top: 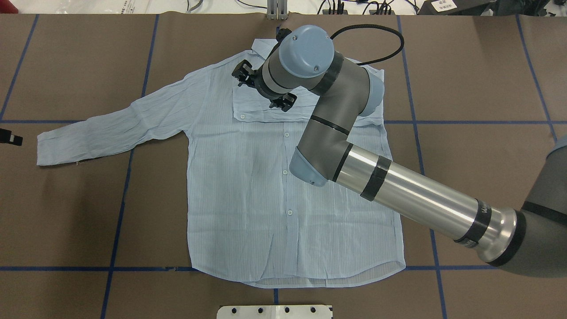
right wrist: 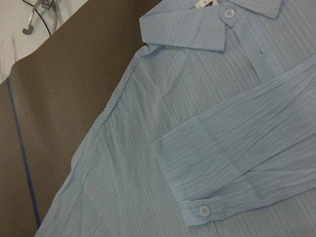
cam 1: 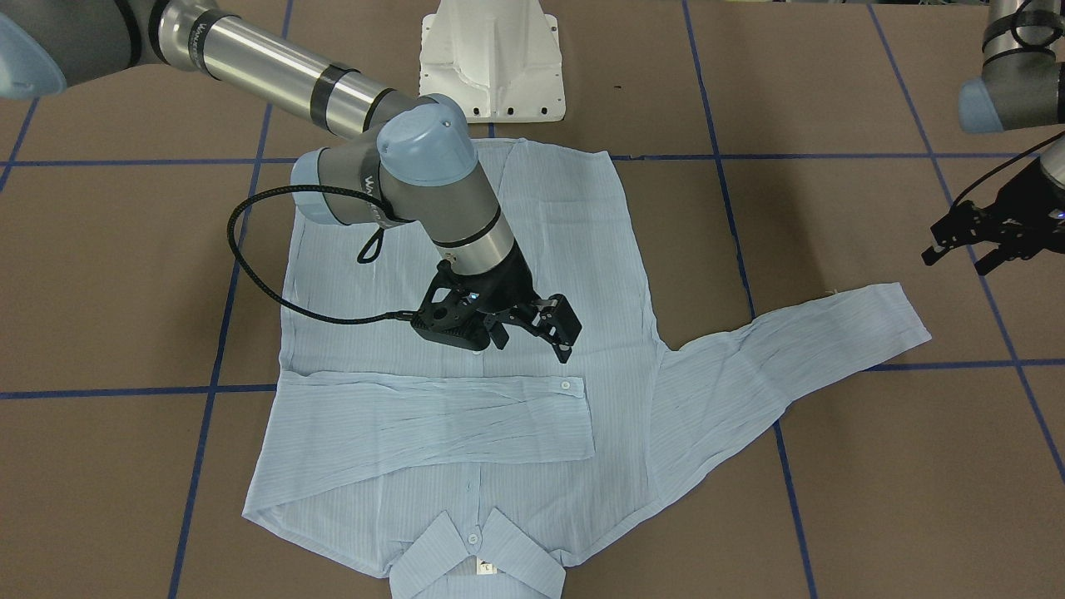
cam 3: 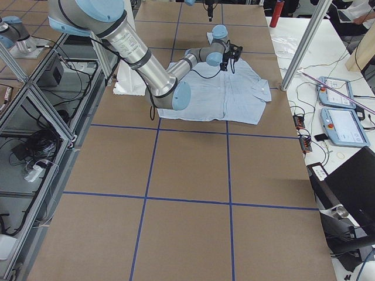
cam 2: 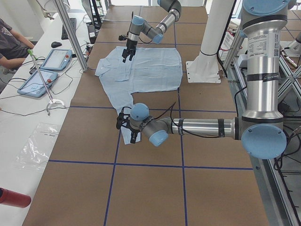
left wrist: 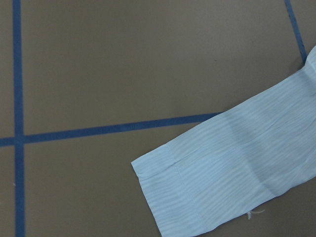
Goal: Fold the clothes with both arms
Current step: 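Withdraw the right gripper while the left gripper grasps the other sleeve cuff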
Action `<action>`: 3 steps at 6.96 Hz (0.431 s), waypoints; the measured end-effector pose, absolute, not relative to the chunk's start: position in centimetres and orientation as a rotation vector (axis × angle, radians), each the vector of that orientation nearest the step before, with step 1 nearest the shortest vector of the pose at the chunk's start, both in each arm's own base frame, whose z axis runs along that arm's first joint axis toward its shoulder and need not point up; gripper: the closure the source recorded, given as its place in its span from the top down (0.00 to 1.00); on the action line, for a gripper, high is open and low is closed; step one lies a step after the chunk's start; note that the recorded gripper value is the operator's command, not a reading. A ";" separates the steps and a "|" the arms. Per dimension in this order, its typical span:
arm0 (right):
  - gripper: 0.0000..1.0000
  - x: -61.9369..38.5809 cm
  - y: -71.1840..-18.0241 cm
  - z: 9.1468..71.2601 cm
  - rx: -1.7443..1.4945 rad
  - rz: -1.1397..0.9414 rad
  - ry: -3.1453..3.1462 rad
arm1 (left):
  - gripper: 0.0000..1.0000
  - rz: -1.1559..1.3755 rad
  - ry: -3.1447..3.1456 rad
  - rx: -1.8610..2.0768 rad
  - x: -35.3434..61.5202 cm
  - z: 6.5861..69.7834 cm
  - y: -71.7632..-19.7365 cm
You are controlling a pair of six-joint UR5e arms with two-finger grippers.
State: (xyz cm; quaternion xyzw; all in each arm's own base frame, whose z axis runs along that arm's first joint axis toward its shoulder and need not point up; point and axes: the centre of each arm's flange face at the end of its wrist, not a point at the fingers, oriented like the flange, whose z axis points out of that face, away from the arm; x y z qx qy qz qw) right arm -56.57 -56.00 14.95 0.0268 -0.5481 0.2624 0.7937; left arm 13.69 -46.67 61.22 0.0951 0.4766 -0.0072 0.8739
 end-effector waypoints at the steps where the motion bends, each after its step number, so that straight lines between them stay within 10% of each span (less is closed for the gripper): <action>1: 0.99 -55.9 -55.7 16.2 0.060 0.562 -1.175 | 0.92 -0.046 1.012 0.148 16.0 61.6 -46.1; 3: 0.99 -55.6 -55.4 17.2 0.061 0.563 -1.168 | 0.90 -0.054 0.991 0.126 19.2 62.4 -45.9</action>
